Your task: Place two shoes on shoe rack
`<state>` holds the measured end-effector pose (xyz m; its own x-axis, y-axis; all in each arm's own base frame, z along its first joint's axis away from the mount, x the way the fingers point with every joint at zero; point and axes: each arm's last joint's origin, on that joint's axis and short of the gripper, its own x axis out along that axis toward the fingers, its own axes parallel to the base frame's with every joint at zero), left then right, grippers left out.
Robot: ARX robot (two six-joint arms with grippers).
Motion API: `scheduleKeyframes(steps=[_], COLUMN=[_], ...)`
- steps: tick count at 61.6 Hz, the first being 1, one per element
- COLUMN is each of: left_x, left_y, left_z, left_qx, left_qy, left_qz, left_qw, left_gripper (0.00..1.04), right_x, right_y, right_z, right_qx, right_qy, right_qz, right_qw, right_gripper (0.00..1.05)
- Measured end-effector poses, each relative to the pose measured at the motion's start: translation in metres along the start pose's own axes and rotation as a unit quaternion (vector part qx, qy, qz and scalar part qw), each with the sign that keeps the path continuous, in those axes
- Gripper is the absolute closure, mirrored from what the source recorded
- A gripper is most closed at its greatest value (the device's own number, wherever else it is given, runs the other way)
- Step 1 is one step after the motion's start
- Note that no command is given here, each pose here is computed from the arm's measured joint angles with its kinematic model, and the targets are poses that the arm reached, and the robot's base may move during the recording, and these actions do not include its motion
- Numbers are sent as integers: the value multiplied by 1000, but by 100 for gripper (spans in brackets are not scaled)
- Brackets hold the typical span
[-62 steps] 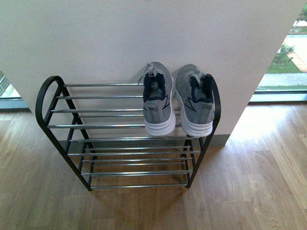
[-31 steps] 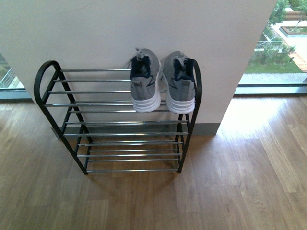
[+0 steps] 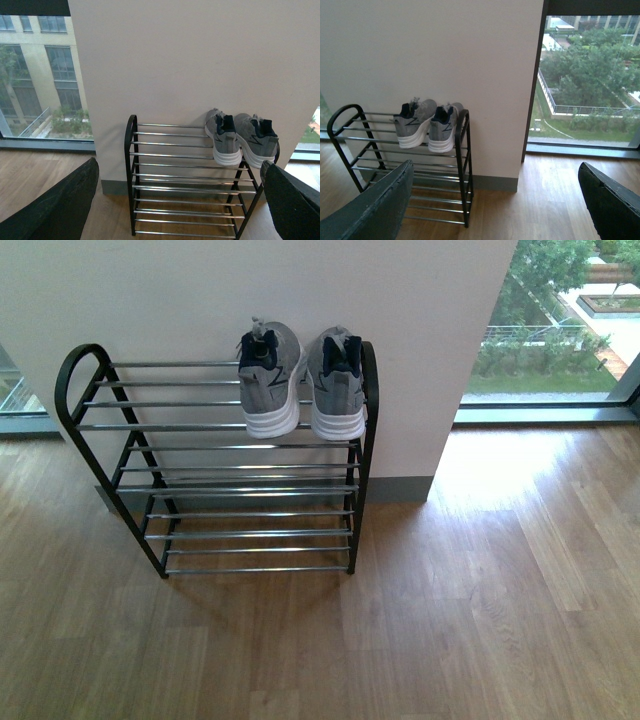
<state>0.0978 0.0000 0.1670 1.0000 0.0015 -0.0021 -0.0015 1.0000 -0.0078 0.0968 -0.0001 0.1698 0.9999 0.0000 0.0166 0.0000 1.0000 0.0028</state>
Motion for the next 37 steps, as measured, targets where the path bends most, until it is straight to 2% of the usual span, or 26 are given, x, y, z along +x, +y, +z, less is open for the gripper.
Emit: scheduleKeyframes(steps=[37], left_x=[0], left_y=[0], left_z=[0], left_qx=[0], left_qy=[0], left_qz=[-1], left_qw=[1000], left_gripper=[9], right_x=[0], right_y=[0], right_z=[0], right_qx=[0], right_qy=[0], right_qz=[-1], right_qw=[1000], right_gripper=[9])
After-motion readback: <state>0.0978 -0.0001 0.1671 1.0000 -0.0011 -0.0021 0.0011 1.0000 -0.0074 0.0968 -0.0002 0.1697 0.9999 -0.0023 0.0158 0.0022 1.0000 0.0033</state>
